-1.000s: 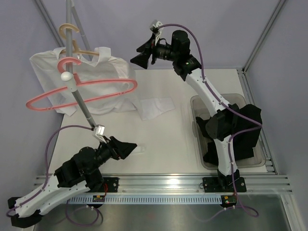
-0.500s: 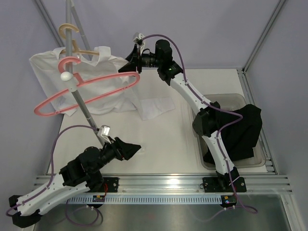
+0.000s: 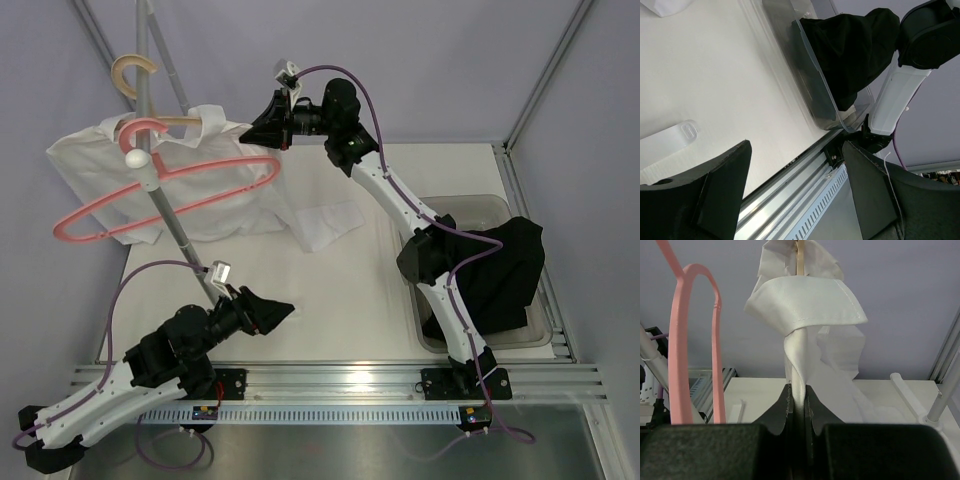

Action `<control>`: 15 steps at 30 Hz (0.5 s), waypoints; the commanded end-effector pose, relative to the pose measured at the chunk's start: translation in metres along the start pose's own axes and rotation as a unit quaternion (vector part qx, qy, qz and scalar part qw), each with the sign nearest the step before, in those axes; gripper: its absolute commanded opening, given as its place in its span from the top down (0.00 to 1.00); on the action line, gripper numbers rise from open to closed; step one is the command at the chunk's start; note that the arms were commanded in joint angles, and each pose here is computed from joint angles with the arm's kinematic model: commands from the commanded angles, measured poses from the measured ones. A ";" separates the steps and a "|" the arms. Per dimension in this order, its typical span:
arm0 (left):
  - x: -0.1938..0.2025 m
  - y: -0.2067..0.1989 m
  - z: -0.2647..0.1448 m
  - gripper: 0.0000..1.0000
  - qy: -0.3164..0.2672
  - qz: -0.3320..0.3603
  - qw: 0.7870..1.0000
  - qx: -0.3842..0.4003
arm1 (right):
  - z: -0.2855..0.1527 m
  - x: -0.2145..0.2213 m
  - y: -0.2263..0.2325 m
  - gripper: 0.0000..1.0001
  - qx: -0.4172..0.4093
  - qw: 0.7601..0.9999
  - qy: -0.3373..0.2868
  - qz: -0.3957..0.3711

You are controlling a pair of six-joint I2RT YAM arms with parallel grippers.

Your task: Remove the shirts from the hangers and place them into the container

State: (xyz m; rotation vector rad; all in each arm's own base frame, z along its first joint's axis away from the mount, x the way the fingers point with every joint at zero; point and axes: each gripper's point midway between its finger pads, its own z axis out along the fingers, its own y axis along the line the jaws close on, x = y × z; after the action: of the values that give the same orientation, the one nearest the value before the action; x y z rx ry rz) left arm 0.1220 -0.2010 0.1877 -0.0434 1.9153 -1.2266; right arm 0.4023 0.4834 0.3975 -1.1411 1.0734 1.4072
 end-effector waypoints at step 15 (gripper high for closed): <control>0.002 -0.017 0.006 0.22 0.003 -0.009 0.999 0.045 | 0.019 -0.074 0.045 1.00 -0.025 0.994 -0.063 -0.090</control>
State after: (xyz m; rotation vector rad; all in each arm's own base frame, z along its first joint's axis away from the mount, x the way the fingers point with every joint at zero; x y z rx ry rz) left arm 0.1206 -0.2091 0.1894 -0.0220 1.9027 -1.2657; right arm 0.3907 0.4839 0.4198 -1.1416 1.0148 1.4125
